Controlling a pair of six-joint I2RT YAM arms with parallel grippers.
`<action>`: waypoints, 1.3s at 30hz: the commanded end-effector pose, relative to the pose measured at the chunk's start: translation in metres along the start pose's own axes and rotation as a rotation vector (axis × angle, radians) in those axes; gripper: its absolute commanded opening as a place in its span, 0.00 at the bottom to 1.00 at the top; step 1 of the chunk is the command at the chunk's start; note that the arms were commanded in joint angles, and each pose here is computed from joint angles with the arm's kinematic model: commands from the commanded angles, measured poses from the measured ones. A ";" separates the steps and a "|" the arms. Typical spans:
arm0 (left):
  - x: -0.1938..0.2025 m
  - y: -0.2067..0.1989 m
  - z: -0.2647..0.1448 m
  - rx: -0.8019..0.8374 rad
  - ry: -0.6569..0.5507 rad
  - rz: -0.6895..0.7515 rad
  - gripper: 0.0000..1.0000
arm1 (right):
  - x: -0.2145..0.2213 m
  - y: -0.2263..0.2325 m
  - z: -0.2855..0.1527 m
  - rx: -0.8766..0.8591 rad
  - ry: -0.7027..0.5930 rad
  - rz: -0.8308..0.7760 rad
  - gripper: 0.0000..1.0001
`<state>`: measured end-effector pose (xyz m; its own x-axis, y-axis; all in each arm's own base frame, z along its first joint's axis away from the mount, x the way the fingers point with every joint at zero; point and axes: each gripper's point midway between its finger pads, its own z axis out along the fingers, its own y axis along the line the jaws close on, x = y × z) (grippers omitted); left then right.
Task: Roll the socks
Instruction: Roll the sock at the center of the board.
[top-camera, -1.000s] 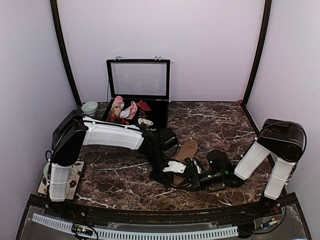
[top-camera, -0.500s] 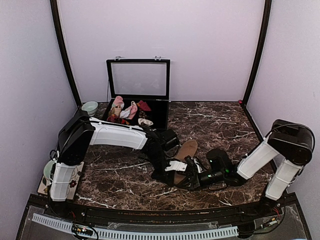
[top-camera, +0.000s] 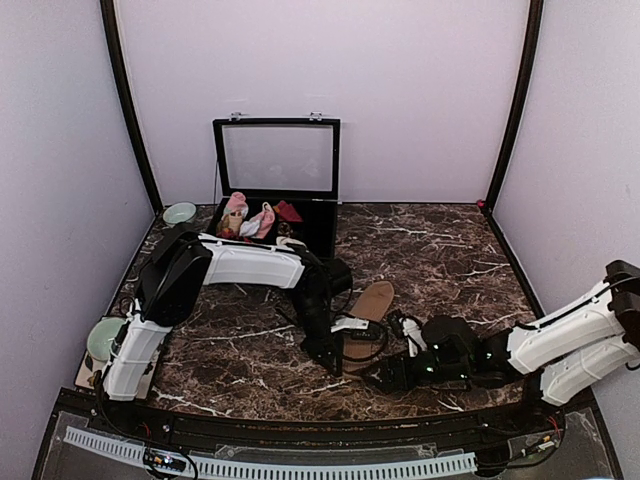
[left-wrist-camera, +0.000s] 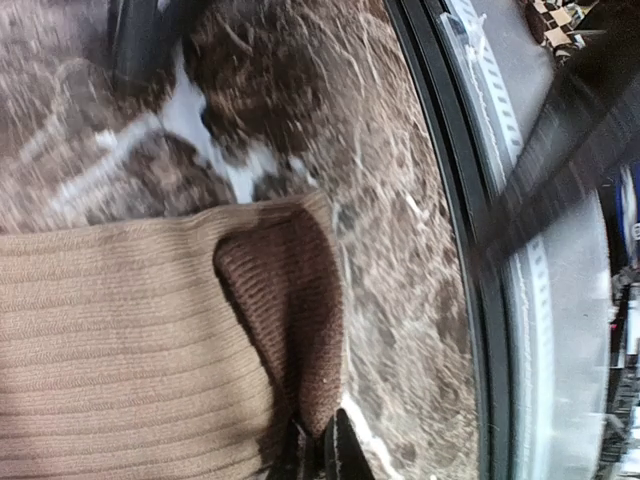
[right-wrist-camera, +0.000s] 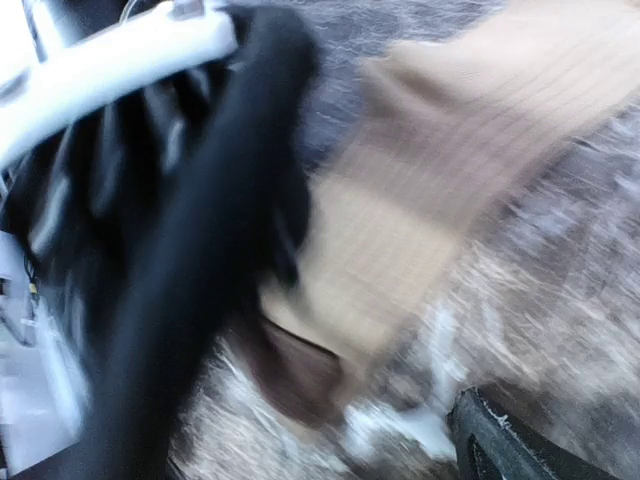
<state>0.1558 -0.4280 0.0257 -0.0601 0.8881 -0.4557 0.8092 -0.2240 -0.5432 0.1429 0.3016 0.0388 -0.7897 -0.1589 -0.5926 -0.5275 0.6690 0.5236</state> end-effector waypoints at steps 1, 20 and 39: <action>0.019 -0.015 -0.002 0.076 0.071 -0.135 0.00 | 0.011 -0.042 -0.023 0.272 -0.050 -0.125 0.99; 0.033 0.014 -0.017 0.118 0.031 -0.395 0.00 | -0.007 0.033 -0.061 0.024 -0.343 -0.557 1.00; 0.049 0.039 -0.006 0.105 0.117 -0.488 0.00 | -0.005 0.076 0.038 0.071 -0.083 -1.258 0.36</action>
<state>0.1748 -0.4014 0.0197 -0.3877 0.9179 -0.0845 0.5545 0.1591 -0.8168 0.1113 0.3687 0.0542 0.2014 -0.6829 -0.7022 -0.8795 0.1895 -0.4366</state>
